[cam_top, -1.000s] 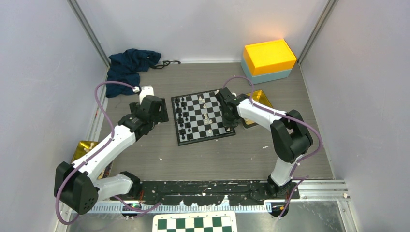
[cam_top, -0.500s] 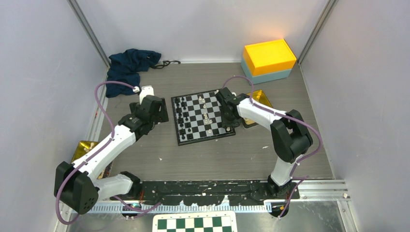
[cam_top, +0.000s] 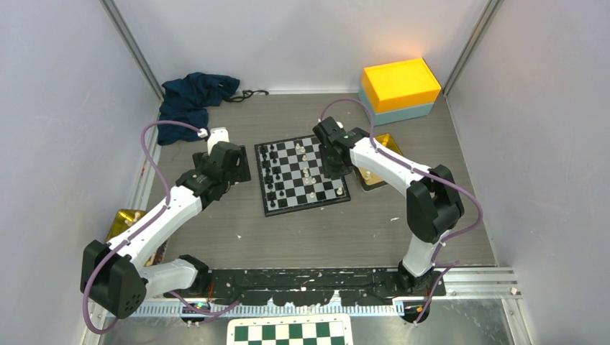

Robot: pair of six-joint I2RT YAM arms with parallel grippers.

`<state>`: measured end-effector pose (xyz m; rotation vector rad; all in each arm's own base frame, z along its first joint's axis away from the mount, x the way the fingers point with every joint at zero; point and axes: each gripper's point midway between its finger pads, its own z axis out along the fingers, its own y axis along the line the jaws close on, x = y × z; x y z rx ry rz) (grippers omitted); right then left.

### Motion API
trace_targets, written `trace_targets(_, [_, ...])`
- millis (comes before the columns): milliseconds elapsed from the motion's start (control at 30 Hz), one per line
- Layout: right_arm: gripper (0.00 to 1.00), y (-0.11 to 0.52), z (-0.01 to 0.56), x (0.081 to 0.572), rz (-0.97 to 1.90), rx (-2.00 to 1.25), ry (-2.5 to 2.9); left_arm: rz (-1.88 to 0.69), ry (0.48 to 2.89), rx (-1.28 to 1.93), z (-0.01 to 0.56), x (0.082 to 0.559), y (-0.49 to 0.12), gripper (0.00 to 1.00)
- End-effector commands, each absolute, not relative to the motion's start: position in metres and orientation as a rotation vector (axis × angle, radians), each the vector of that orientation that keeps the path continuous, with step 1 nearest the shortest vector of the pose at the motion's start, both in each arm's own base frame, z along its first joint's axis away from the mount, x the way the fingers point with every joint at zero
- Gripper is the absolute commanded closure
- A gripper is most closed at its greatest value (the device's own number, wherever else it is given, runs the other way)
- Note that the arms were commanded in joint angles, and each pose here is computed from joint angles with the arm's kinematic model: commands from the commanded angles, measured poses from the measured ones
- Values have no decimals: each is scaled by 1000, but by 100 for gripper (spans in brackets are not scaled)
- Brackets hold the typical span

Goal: Set up the chess pieces on the board
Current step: Place the chess piece on the chessboard, then move the chess piece to the chessboard.

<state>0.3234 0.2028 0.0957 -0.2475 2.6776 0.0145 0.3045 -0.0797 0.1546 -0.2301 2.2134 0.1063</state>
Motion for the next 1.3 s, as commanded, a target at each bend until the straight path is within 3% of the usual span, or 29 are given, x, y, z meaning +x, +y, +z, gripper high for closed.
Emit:
trace_targets(0, [58,219,113,325,44,-326,2639,66,2138,-264,177,315,-81,0])
trace_targets(433, [58,264,100,310,120,-485,2659,68,2141,-260,177,316,-82,0])
trace_targets(1267, [58,283,70,300,156,-517,2718,85,2136,-247,178,315,-79,0])
